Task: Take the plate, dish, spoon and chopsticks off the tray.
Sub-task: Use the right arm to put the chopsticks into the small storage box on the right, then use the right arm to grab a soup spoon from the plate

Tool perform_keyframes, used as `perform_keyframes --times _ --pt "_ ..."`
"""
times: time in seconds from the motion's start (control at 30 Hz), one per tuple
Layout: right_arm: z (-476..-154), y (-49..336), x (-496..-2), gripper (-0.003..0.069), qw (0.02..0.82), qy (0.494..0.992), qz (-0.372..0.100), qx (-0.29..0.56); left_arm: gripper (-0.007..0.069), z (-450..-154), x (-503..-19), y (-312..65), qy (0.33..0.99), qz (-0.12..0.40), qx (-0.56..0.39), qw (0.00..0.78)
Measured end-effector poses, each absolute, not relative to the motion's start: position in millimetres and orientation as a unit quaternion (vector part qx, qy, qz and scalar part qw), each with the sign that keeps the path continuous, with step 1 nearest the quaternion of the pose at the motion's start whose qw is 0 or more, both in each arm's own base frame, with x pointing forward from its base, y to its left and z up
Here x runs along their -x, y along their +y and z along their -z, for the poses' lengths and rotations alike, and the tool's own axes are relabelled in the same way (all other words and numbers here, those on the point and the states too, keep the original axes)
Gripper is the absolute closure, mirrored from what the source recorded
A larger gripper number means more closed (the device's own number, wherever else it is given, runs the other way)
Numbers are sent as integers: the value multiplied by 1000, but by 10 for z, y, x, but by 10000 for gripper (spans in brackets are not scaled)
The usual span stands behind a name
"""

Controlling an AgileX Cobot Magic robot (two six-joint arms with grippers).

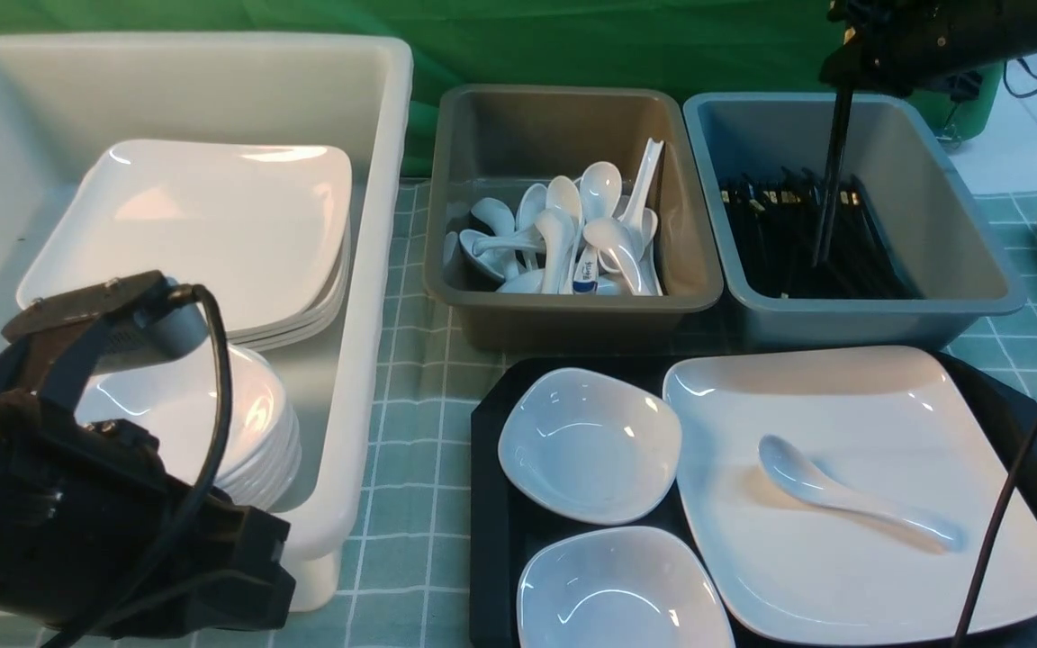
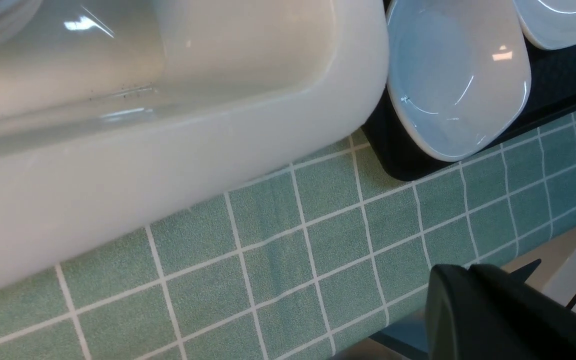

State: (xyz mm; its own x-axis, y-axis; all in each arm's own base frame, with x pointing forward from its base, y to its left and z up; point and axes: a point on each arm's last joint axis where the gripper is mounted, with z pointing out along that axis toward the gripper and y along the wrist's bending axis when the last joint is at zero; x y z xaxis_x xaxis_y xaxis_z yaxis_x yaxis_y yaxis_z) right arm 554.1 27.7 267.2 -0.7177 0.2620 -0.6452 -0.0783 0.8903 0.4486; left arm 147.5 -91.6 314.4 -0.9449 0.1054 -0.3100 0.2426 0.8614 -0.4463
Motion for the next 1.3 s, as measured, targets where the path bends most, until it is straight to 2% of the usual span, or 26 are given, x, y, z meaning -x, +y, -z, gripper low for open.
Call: perform_keyframes --times 0.03,0.13,0.17,0.2,0.23,0.27,0.33,0.4,0.47,0.5,0.57,0.63,0.67,0.73,0.83,0.93,0.97,1.1,1.17,1.2,1.3 --pt "-2657 283 -5543 583 372 899 -225 -50 625 -3145 -1474 -916 955 247 -91 139" --pt "-2559 318 -5542 496 355 912 -204 -37 625 -3151 -1488 -920 953 250 -88 147" --pt "-2538 337 -5536 413 348 915 -203 -34 625 -3154 -1493 -923 952 251 -86 149" --pt "-2532 348 -5529 359 343 917 -202 -32 625 -3155 -1497 -923 952 252 -85 151" --pt "-2533 354 -5527 345 342 917 -203 -31 625 -3156 -1499 -923 952 252 -85 152" --pt "-2545 367 -5502 249 333 921 -201 -27 625 -3157 -1503 -924 952 252 -85 154" --pt "-2611 364 -5444 132 320 929 -184 -15 625 -3158 -1504 -924 951 252 -84 155" --pt "-2756 342 -5322 95 299 941 -162 -5 625 -3158 -1503 -924 952 252 -84 154" --pt "-2957 317 -5171 156 272 952 -139 26 625 -3156 -1500 -924 952 252 -84 152" --pt "-3058 308 -5100 219 267 954 -128 39 625 -3156 -1500 -923 952 252 -84 152" --pt "-3453 296 -4900 480 298 946 -117 60 625 -3157 -1500 -924 951 252 -88 153" --pt "-3630 294 -4732 568 307 942 -110 80 625 -3156 -1499 -924 951 250 -94 154" --pt "-3780 319 -4552 603 304 941 -104 105 625 -3155 -1498 -923 951 250 -98 155" --pt "-3783 415 -4218 627 270 944 -96 163 625 -3154 -1499 -921 950 247 -108 158" --pt "-3384 586 -3629 613 172 945 -98 259 625 -3157 -1507 -922 946 243 -132 168" --pt "-2906 618 -3295 520 106 948 -94 284 625 -3164 -1525 -925 942 241 -145 183" --pt "-2821 611 -3249 487 106 949 -88 284 625 -3167 -1532 -926 941 240 -149 189" --pt "-2362 557 -3092 244 94 948 -66 296 625 -3175 -1550 -928 936 237 -164 204" --pt "-2200 544 -3051 142 97 938 -52 328 625 -3178 -1556 -929 934 235 -171 209" --pt "-2135 539 -3035 104 97 933 -47 344 625 -3180 -1561 -929 933 234 -173 212" --pt "-2003 557 -3020 56 99 923 -35 371 625 -3183 -1568 -930 931 233 -178 217"
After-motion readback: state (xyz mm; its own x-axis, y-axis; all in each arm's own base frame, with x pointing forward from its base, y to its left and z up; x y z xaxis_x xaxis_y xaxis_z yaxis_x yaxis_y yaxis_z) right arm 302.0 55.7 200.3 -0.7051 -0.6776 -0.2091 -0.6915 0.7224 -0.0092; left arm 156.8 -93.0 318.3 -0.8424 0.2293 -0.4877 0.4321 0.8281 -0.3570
